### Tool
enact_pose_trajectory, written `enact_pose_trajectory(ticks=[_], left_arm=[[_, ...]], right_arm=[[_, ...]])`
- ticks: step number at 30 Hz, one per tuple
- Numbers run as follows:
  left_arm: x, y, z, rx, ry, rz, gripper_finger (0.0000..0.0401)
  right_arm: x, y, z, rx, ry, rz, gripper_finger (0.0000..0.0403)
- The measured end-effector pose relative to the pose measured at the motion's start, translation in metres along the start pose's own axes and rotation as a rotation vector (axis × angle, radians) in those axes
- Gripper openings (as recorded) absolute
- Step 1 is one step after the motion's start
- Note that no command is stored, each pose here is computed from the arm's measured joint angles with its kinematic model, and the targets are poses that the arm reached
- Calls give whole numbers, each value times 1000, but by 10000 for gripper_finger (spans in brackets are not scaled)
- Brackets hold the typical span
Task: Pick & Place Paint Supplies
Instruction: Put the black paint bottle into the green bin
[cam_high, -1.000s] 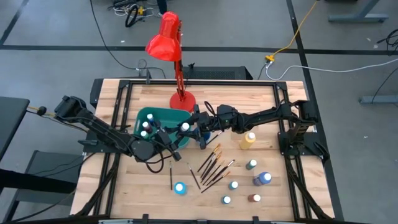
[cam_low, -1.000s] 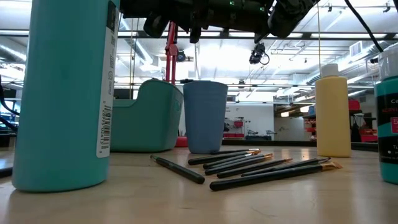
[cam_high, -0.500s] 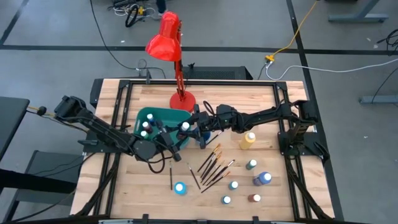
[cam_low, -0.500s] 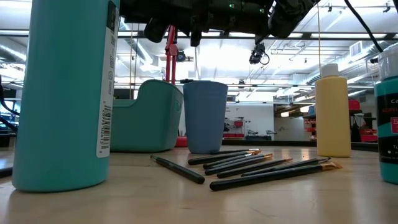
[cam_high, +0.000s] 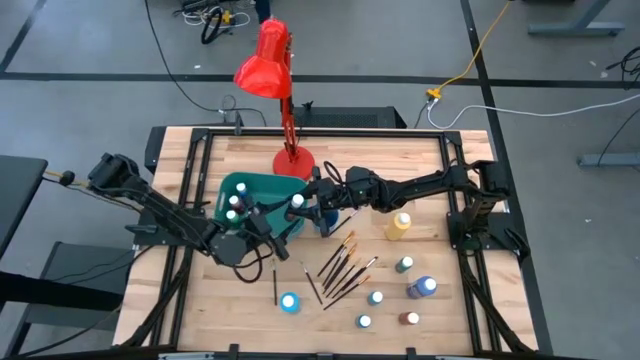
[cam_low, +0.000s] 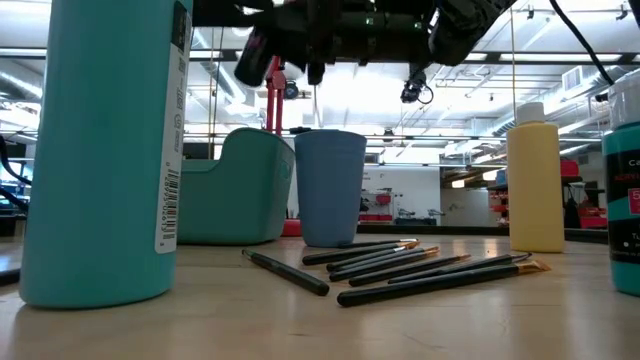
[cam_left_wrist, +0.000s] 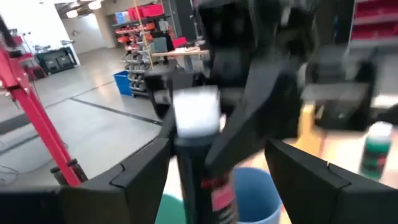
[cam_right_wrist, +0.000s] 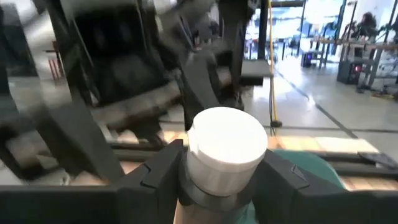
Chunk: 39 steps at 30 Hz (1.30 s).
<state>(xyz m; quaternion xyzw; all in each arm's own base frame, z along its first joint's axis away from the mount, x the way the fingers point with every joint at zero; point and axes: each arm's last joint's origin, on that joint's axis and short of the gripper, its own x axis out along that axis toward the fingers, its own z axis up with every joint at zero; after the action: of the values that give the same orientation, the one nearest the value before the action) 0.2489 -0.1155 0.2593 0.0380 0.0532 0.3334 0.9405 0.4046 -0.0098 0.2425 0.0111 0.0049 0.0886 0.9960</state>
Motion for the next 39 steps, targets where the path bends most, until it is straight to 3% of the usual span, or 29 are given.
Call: enact_pose_trajectory(ticks=[7,13,16,20,27,31,39], left_arm=[[-18,-6,20,-44,-30,-6,270],[-16,0,72,-172,-79,-78,270],[-11,2,94,-96,-74,-168,270],[-4,10,118,-111,20,-191,270],[11,20,96,-213,322,-191,270],[21,11,75,-203,435,-166,270],[49,-5,50,-189,515,-113,270]], right_arm=[[-1,-3,-7,-55,80,-55,165],[1,15,-19,-345,210,-68,160],[3,31,-21,-494,252,-107,159],[4,48,-23,-620,317,-225,160],[2,51,-23,-643,380,-416,161],[2,50,-24,-631,384,-417,162],[2,51,-24,-613,375,-389,162]])
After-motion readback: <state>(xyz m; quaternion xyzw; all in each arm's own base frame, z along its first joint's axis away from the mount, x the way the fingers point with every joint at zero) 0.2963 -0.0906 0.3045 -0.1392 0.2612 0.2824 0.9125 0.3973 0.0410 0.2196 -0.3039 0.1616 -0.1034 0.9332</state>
